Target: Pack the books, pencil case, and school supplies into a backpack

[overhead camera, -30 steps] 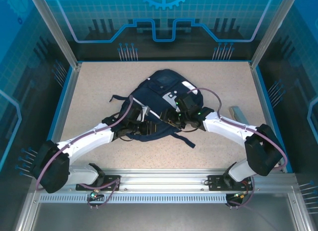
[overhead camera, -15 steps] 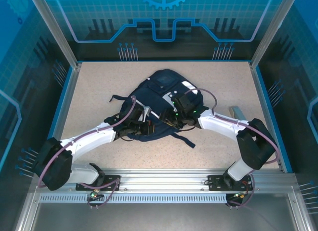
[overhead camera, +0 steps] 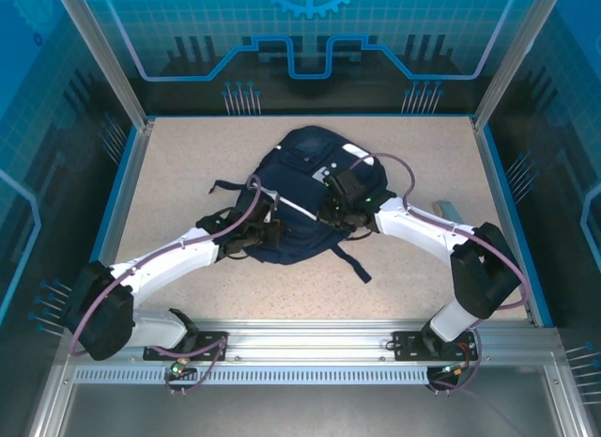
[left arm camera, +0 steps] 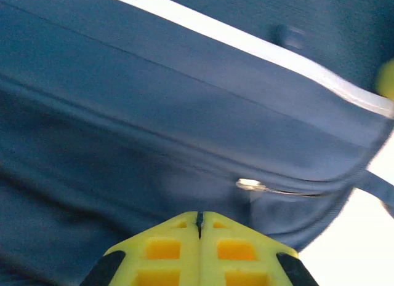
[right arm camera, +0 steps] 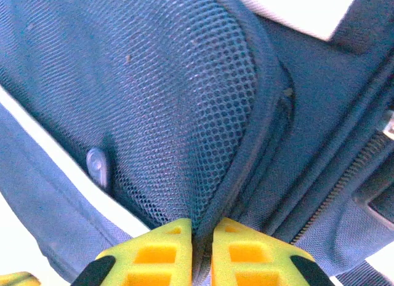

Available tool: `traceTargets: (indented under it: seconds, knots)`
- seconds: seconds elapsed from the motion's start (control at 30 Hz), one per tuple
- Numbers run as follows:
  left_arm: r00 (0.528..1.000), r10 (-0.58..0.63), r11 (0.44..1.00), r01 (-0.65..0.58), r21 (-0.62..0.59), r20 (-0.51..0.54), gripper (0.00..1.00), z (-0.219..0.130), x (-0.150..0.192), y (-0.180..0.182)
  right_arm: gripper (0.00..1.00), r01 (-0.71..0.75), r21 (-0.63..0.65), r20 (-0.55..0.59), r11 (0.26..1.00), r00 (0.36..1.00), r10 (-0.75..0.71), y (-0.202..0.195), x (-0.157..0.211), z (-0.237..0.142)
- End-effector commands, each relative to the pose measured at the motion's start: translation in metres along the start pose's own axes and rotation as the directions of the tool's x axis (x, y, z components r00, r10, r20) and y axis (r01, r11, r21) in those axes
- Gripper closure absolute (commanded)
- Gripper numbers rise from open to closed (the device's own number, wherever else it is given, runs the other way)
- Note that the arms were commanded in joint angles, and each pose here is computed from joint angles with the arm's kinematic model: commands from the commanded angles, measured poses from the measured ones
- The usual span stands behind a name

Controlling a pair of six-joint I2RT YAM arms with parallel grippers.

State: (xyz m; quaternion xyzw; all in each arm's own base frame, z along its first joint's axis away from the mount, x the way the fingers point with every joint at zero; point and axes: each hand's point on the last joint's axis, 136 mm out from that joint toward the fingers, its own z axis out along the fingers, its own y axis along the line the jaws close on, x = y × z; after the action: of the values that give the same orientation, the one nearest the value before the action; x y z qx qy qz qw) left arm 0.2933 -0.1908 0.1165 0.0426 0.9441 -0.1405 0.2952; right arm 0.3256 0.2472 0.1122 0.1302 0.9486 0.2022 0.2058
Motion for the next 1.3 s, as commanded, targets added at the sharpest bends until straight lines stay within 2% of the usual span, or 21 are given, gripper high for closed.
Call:
traceTargets:
  seconds: [0.0,0.13,0.2,0.3,0.37,0.47,0.6,0.67,0.83,0.93,1.1,1.2,1.27]
  knots:
    - [0.999,-0.016,0.98,0.025,-0.198,0.049,1.0,-0.003,-0.017,0.043,0.88,0.051,0.162,0.096,0.986,0.993,-0.067,-0.038,-0.039,0.0]
    - [0.997,-0.035,0.989,0.044,-0.138,0.067,1.0,0.007,-0.033,0.04,0.84,0.113,0.111,0.08,0.987,0.989,-0.122,-0.031,-0.052,0.006]
    - [0.999,-0.002,0.999,0.004,-0.038,0.045,1.0,0.011,-0.035,0.02,0.78,0.136,0.067,0.07,0.988,0.988,-0.141,-0.022,-0.053,0.002]
    - [1.0,0.027,0.989,-0.028,0.144,0.009,1.0,0.009,-0.031,-0.016,0.63,0.142,0.012,0.067,0.99,0.988,-0.142,-0.014,-0.05,-0.009]
    - [0.999,0.04,0.973,-0.036,0.229,-0.014,0.89,0.004,-0.026,-0.035,0.54,0.138,-0.019,0.059,0.99,0.989,-0.137,-0.011,-0.046,-0.015]
    - [0.999,0.023,0.965,-0.013,0.263,-0.032,0.68,-0.001,-0.021,-0.051,0.46,0.131,-0.061,0.023,0.99,0.991,-0.13,-0.01,-0.036,-0.022]
    - [0.997,-0.045,0.968,0.06,0.243,-0.068,0.55,-0.004,-0.015,-0.058,0.41,0.066,-0.08,-0.032,0.995,0.997,-0.068,-0.016,-0.024,-0.023]
    - [0.995,-0.063,0.969,0.079,0.232,-0.078,0.51,-0.004,-0.014,-0.064,0.41,0.004,-0.09,-0.06,0.996,0.998,-0.01,-0.02,-0.021,-0.021]
    - [0.981,-0.164,0.96,0.183,0.21,-0.103,0.5,0.003,-0.013,-0.071,0.44,-0.092,-0.07,-0.081,0.993,0.993,0.086,-0.026,-0.019,-0.012]
    - [0.976,-0.184,0.953,0.206,0.222,-0.113,0.5,0.007,-0.011,-0.078,0.47,-0.117,-0.087,-0.113,0.989,0.988,0.106,-0.023,-0.015,-0.004]
    - [0.973,-0.183,0.95,0.211,0.229,-0.138,0.51,0.015,-0.006,-0.09,0.6,-0.129,-0.175,-0.135,0.976,0.985,0.106,-0.009,-0.013,-0.001]
    - [0.968,-0.203,0.945,0.233,0.23,-0.146,0.52,0.02,-0.005,-0.091,0.7,-0.117,-0.214,-0.101,0.97,0.99,0.097,-0.002,-0.018,-0.01]
    - [0.966,-0.213,0.939,0.244,0.244,-0.146,0.53,0.022,-0.007,-0.095,0.72,-0.107,-0.255,-0.073,0.961,0.993,0.091,0.004,-0.023,-0.019]
